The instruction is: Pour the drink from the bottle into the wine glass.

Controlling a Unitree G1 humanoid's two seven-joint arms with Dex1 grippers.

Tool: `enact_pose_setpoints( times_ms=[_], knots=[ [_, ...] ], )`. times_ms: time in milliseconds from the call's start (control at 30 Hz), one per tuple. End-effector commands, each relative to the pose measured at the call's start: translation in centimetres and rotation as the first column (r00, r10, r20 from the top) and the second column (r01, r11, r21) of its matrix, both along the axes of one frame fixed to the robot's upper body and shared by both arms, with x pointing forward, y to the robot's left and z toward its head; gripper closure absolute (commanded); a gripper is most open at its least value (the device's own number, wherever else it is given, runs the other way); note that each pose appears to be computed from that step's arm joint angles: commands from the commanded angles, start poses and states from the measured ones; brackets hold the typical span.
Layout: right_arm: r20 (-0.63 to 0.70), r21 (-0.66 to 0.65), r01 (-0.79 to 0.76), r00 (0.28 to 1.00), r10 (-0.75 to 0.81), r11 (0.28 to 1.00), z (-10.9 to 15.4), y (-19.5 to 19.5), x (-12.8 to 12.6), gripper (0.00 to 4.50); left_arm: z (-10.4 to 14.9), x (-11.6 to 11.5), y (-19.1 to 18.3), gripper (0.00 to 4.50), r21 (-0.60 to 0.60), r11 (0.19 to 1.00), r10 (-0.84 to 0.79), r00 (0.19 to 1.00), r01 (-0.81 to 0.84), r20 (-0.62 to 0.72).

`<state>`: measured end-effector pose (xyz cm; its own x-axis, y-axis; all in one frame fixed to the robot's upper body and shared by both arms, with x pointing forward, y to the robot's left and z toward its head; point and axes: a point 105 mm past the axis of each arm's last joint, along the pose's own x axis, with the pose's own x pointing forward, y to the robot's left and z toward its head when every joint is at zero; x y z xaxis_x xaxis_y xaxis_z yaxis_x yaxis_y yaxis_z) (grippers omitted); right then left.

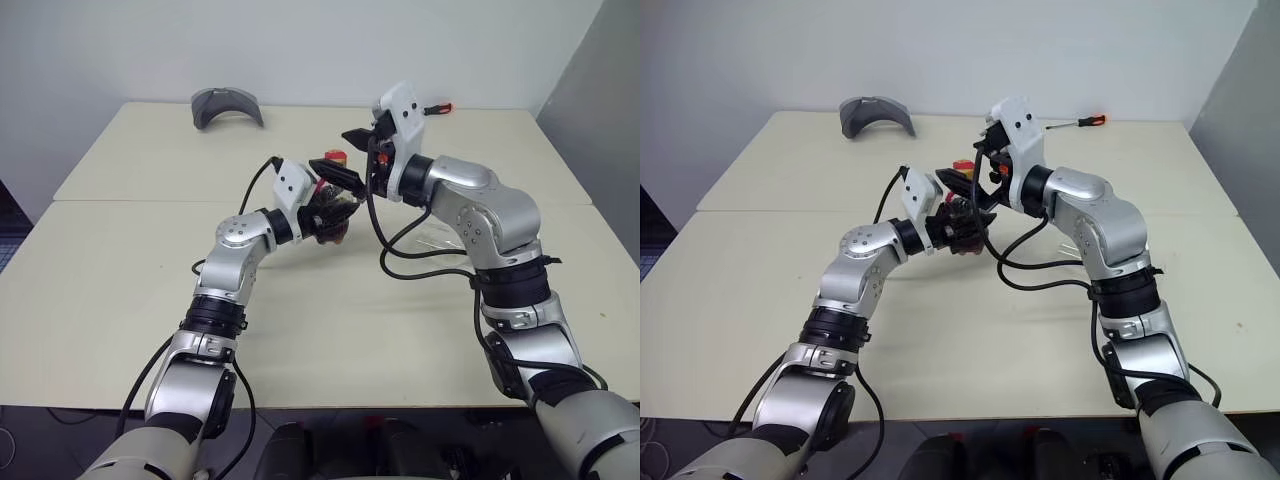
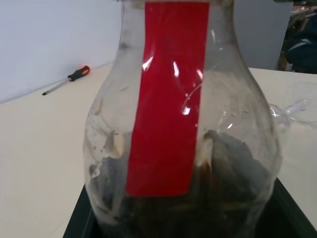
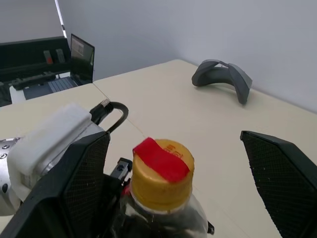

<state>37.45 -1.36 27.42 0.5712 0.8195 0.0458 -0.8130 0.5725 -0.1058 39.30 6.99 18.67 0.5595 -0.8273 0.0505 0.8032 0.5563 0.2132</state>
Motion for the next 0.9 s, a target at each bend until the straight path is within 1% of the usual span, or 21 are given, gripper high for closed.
enact_pose_setpoints(
  times_ms=[33, 100, 200, 300, 367, 400, 500, 600, 633, 733, 767, 833, 900],
  knots=[
    [0.027, 0.049, -0.012, 1.0, 0.011, 0.999, 1.9, 0.0, -0.5, 0.0, 3.0, -0.5, -0.6, 2.6, -0.03, 0.999, -0.033, 0.995, 0.036, 0.093],
    [0.014, 0.052, -0.024, 1.0, 0.023, 0.998, 1.8, 0.2, -0.7, 0.36, 2.9, -0.6, -0.6, 2.65, -0.024, 0.999, -0.037, 0.995, 0.04, 0.097],
    [-0.019, 0.069, -0.034, 0.999, 0.035, 0.997, 1.7, 0.4, -0.9, 1.16, 2.9, -0.6, -0.5, 2.67, -0.022, 0.999, -0.039, 0.994, 0.042, 0.099],
    [-0.04, 0.075, -0.032, 0.999, 0.035, 0.997, 1.5, 0.4, -0.9, 2.34, 2.9, -0.7, -0.6, 2.68, -0.023, 0.999, -0.04, 0.994, 0.043, 0.1],
    [-0.056, 0.085, -0.029, 0.998, 0.034, 0.996, 1.4, 0.3, -0.8, 3.02, 2.9, -0.8, -0.6, 2.68, -0.022, 0.999, -0.044, 0.994, 0.046, 0.1],
    [-0.067, 0.094, -0.028, 0.997, 0.034, 0.995, 1.4, 0.3, -0.8, 3.11, 2.9, -0.9, -0.6, 2.69, -0.021, 0.999, -0.045, 0.994, 0.048, 0.1],
    [-0.085, 0.109, -0.029, 0.996, 0.038, 0.994, 1.4, 0.3, -0.9, 3.11, 2.9, -1.1, -0.5, 2.78, -0.023, 0.998, -0.048, 0.994, 0.05, 0.1],
    [-0.055, 0.116, -0.058, 0.996, 0.065, 0.992, 1.8, 0.6, -1.2, 3.11, 3.2, -1.9, -0.7, 2.83, -0.029, 0.997, -0.067, 0.993, 0.07, 0.101],
    [-0.025, 0.117, -0.096, 0.995, 0.1, 0.988, 2.2, 0.8, -1.7, 3.11, 3.3, -2.4, -0.8, 2.84, -0.031, 0.996, -0.081, 0.991, 0.084, 0.103],
    [0.068, 0.15, -0.322, 0.947, 0.315, 0.935, 3.7, 1.9, -5.0, 3.11, 3.7, -4.4, -1.2, 2.85, -0.026, 0.989, -0.143, 0.984, 0.146, 0.104],
    [0.084, 0.155, -0.397, 0.918, 0.389, 0.905, 3.9, 2.1, -6.2, 3.11, 3.8, -5.1, -1.2, 2.85, -0.027, 0.986, -0.161, 0.982, 0.165, 0.099],
    [0.091, 0.107, -0.548, 0.836, 0.541, 0.83, 3.6, 2.3, -8.1, 3.11, 4.3, -7.3, -1.7, 2.85, -0.035, 0.972, -0.228, 0.97, 0.232, 0.086],
    [0.077, 0.062, -0.611, 0.792, 0.606, 0.789, 3.1, 2.4, -8.9, 3.11, 4.6, -8.8, -2.0, 2.9, -0.036, 0.96, -0.275, 0.959, 0.278, 0.075]
  ],
)
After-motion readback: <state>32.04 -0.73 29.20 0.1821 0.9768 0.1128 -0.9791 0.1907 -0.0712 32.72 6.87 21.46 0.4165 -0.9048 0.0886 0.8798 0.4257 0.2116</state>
